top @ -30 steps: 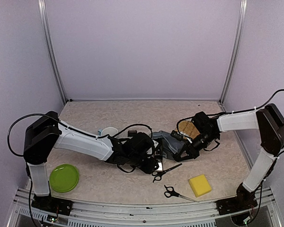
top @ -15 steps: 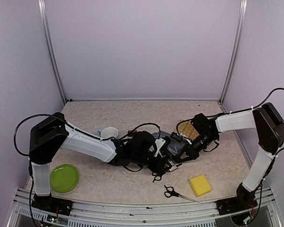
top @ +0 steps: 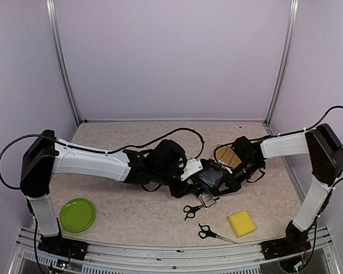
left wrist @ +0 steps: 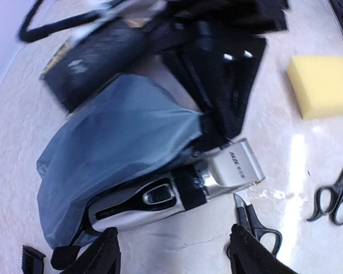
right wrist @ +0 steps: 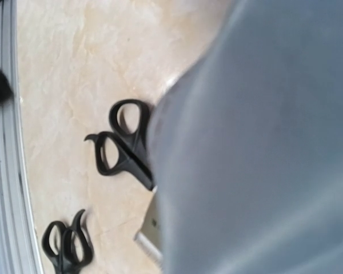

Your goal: Sort the hair-cutting tools

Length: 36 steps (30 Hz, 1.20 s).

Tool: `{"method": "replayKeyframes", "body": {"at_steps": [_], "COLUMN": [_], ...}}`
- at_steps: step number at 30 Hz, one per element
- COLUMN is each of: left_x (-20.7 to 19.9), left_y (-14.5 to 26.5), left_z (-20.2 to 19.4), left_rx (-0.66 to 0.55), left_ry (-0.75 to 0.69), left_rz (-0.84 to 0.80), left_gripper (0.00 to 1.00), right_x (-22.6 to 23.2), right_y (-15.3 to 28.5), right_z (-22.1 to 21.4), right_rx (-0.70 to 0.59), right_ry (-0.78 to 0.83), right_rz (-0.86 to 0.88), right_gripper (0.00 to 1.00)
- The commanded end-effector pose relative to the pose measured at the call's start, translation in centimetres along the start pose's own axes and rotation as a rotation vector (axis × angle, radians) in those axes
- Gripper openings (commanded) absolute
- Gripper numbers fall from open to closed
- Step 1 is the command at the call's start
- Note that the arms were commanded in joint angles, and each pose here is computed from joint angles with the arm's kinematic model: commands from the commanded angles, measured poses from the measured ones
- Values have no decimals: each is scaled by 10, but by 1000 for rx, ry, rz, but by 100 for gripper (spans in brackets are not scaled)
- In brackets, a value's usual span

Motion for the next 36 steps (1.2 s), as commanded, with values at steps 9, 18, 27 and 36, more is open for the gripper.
{"method": "replayKeyframes", "body": {"at_steps": [9, 18, 27, 36], "left_x": [-43, -40, -34, -33], "left_y": [-42, -59, -84, -100], "left_z": [-25, -26, -41, -53], "left_rx": [123, 77, 176, 222], "left_ry": [-603, -684, -782, -837], "left_rz": [95, 199, 212, 273], "left_gripper": [65, 61, 58, 51], "right_x": [-5, -6, -6, -7], "right_y": [-1, -2, -2, -2], "right_z": [1, 2, 2, 3], "right_rx": [-16, -16, -16, -12], "right_ry": [-16, -28, -31, -34], "right_rz": [38, 54, 60, 66], "right_gripper": [4, 4, 4, 4]}}
Point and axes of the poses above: each gripper's point midway between its finger pads, its own y axis back along the fingers, its own x axis along the line the jaws close on, z = x × y, the point moved 10 cm from there along y, back along the fingers, and after that the axes turned 15 degrees about y, right-handed, at the moved point
